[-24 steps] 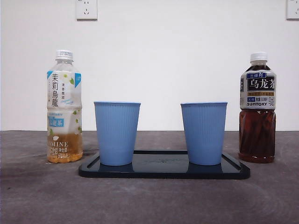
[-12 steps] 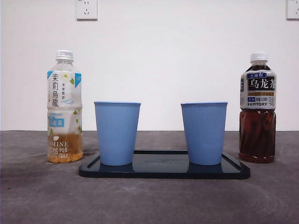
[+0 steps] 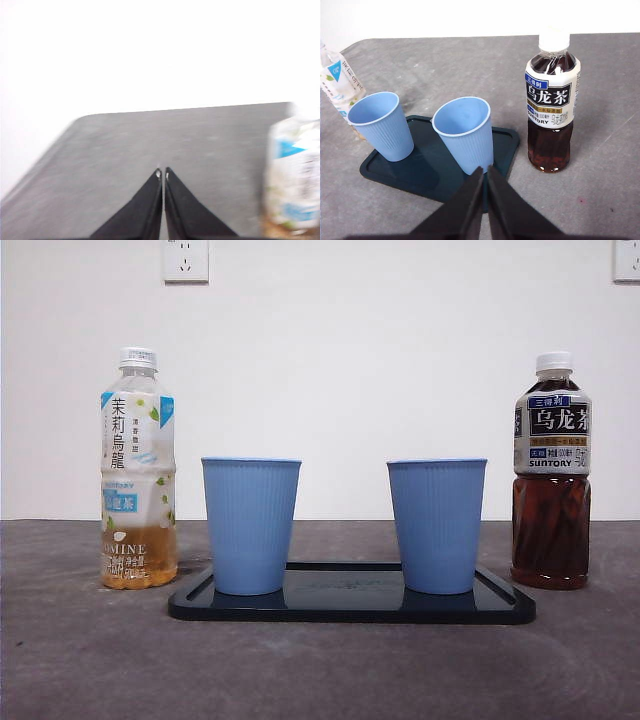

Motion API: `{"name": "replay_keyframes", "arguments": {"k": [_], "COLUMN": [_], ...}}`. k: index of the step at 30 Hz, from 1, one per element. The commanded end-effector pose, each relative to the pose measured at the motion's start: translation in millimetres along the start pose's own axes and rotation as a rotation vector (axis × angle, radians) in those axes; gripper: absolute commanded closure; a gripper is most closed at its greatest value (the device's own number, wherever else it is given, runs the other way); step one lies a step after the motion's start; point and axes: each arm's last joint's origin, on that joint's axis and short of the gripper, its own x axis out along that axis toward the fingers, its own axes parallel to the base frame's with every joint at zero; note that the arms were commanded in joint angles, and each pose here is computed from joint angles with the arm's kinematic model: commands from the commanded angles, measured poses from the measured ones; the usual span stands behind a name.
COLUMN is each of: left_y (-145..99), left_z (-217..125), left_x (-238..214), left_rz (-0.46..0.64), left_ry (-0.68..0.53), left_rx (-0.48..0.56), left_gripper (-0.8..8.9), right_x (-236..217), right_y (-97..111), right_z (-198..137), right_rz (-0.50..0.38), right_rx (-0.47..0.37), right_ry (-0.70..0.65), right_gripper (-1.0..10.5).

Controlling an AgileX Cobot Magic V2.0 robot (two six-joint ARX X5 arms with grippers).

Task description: Pour the drink into the cup

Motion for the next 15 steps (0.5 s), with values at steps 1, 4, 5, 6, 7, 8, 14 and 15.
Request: {"name": "replay_keyframes", "arguments": {"k": [1,4,5,6,7,8,14,15], "left_y": [2.5,3.1,3.0,2.7,2.6,2.3,-0.1,-0.4], "left_z": [-19.0,-39.7,-44.6,-50.9,-54.8,-59.4,-80.9,-84.0], "left_x": [-0.7,-0.4,-0.3,-0.1,0.2,0.6,3.0,3.3], "left_rz": [0.047,0.071,0.075,0.077,0.080,0.081,0.077,0.077], "left_ry": [0.008,0.034,0.044,0.055,0.060,0.066,0.103,0.109], "left_rx": [0.031,0.034,0.036,0.038,0.038,0.039,0.046,0.047], "left_gripper": [8.06,8.06,8.06,8.06,8.06,8.06,8.06,8.06], "right_x": [-2.0,-2.0,-2.0,-2.0,-2.0,-2.0,-2.0,-2.0], "right_y": [1.6,1.6,1.6,1.6,1.6,1.6,1.6,1.6], "right_z": [4.5,4.5,4.5,4.5,4.5,4.5,4.5,4.5], "right_rz": [0.011,0.011,0.011,0.011,0.011,0.011,0.011,0.011], "right_rx": [0.009,0.009,0.009,0.009,0.009,0.009,0.009,0.009], "right_ry": [-0.019,-0.019,-0.019,-0.019,-0.019,-0.019,-0.019,-0.019], "right_gripper": [9.4,9.4,9.4,9.4,9.4,9.4,9.4,9.4]}}
